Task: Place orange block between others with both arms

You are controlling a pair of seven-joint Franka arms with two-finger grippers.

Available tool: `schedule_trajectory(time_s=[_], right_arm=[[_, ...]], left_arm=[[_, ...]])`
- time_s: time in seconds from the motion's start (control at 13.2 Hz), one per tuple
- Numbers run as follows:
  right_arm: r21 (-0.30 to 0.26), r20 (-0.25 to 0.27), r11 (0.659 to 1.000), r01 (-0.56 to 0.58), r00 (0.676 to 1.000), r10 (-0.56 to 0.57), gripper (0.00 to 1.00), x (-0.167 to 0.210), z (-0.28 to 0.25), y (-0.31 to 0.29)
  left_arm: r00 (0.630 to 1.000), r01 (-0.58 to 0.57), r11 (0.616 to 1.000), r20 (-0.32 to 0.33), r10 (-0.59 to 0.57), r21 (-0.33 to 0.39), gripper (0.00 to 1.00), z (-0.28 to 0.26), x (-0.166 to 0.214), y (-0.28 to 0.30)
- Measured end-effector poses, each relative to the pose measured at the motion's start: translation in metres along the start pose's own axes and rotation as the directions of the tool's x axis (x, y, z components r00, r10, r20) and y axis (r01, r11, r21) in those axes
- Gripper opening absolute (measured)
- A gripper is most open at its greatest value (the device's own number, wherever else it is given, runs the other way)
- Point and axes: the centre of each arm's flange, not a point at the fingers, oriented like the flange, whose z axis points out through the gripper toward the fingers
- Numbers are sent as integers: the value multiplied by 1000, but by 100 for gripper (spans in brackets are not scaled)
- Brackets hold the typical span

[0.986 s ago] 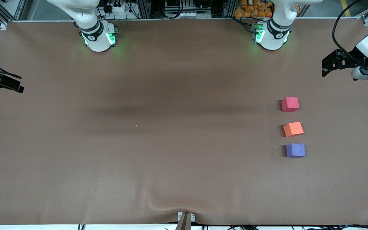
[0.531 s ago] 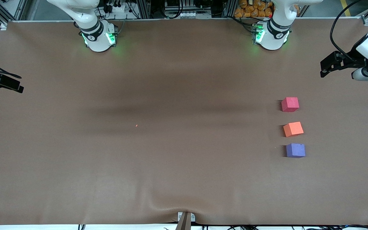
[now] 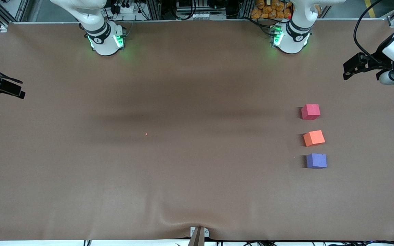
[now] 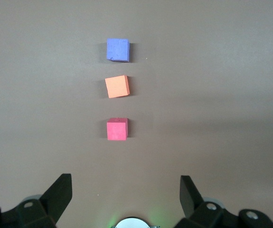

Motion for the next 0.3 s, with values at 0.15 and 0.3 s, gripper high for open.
schedule_trajectory(time_s=[0.15,0.3], right_arm=[[0,0,1000,0,1000,0,100,0,0,0],[0,-1,1000,-1,1000,1,100,0,-1,0]], left_arm=[[1000,0,1000,1,0,0,100,0,0,0],[1000,0,1000,2,0,0,100,0,0,0]])
